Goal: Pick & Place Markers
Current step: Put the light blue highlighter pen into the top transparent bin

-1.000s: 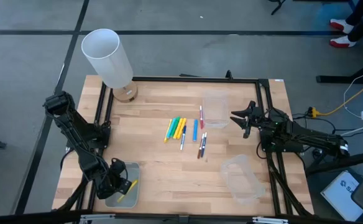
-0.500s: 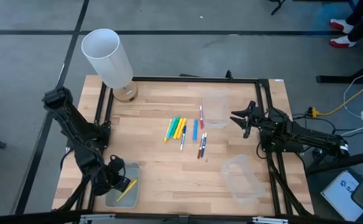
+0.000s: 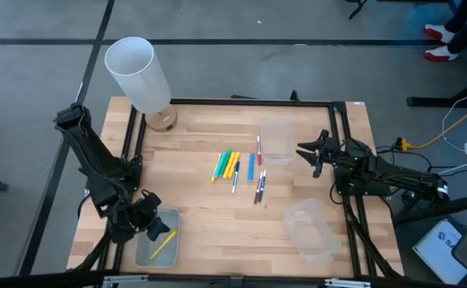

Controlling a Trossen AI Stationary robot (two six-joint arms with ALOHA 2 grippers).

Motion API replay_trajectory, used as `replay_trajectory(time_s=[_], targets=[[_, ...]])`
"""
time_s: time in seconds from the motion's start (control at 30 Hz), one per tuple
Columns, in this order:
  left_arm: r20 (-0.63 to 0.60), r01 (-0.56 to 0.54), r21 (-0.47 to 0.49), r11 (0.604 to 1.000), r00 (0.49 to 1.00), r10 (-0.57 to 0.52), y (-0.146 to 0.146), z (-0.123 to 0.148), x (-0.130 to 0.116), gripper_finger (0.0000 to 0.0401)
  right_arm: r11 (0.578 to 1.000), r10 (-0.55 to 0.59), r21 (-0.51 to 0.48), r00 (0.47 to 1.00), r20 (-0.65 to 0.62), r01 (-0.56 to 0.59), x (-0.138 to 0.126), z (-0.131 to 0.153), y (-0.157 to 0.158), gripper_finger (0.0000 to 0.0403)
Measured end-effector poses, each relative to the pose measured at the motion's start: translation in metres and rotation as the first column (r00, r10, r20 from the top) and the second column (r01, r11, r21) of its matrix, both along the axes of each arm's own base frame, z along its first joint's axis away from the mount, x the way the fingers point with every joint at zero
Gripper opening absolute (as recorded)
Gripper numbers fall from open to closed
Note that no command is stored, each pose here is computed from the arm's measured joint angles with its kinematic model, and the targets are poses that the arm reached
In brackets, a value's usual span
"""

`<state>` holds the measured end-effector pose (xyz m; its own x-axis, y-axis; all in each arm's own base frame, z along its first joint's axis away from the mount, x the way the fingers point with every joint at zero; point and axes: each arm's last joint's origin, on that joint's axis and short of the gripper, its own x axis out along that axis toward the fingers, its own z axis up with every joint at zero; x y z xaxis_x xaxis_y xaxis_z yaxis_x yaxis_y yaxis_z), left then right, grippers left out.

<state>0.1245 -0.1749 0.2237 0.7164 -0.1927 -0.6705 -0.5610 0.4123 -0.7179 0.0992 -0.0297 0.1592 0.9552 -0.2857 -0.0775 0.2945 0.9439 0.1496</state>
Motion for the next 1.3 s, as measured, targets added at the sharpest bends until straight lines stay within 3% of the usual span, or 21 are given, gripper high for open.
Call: replay_trajectory(time_s=[0.33, 0.7, 0.97, 1.13, 1.3], targets=[[0.248, -0.071, 0.231, 0.97, 0.969, 0.012, 0.015, 0.018, -0.001, 0.0091, 1.0, 0.0, 0.001, 1.0, 0.0, 0.0, 0.0, 0.0, 0.0, 0.0136], [0.378, -0.217, 0.427, 0.878, 0.925, 0.045, 0.025, 0.025, 0.005, 0.0091, 1.0, 0.0, 0.001, 1.0, 0.0, 0.0, 0.0, 0.0, 0.0, 0.0136], [0.422, -0.334, 0.489, 0.806, 0.899, 0.117, 0.038, 0.028, 0.02, 0.0088, 1.0, 0.0, 0.0, 1.0, 0.0, 0.0, 0.0, 0.0, 0.0, 0.0136], [0.458, -0.424, 0.531, 0.734, 0.872, 0.173, 0.047, 0.03, 0.027, 0.0091, 1.0, 0.0, 0.0, 1.0, 0.0, 0.0, 0.0, 0.0, 0.0, 0.0136], [0.455, -0.467, 0.534, 0.704, 0.861, 0.226, 0.058, 0.03, 0.036, 0.0092, 1.0, 0.0, 0.0, 1.0, 0.0, 0.0, 0.0, 0.0, 0.0, 0.0136]])
